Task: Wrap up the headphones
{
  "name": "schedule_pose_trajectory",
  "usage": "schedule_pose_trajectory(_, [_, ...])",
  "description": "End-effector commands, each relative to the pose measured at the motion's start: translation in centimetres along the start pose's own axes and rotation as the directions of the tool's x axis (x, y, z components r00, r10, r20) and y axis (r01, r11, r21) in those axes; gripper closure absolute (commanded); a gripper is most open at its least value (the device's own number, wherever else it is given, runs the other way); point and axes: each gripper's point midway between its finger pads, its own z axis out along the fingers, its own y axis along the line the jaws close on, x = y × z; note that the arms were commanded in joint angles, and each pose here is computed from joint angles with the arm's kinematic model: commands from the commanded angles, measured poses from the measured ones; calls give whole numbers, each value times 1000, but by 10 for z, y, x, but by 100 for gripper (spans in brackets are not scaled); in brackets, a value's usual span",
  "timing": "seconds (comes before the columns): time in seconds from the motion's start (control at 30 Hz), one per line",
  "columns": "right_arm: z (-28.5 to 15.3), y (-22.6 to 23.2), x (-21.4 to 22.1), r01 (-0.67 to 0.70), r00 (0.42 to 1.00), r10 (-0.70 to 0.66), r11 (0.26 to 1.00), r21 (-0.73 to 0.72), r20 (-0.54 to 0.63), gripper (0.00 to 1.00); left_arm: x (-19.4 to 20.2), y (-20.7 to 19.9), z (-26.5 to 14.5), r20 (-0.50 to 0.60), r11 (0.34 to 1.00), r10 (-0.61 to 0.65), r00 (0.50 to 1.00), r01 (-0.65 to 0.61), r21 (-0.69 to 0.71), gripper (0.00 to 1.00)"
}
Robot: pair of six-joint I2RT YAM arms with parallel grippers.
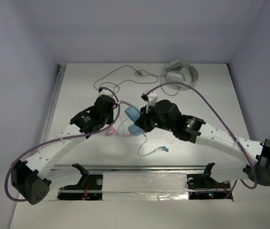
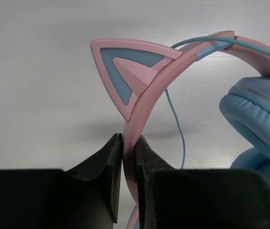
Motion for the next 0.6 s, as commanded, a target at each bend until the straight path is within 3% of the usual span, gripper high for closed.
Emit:
schedule_pose_trajectory(0.0, [-12,-38,-55,38,990,-60,986,163,131,100,-6,-4,-6,32,999,-12,999,11,33,100])
schedule_pose_trajectory(0.27, [-24,-62,-73,47,983,-90,965,259,157,100,-2,5,-2,16,999,21,1000,-20,-27,100])
schedule_pose_trajectory(0.57, [-23,-115,-86,19,977,-103,914,404,188,100,-11,-8,-7,25,998,45,999,-45,36,100])
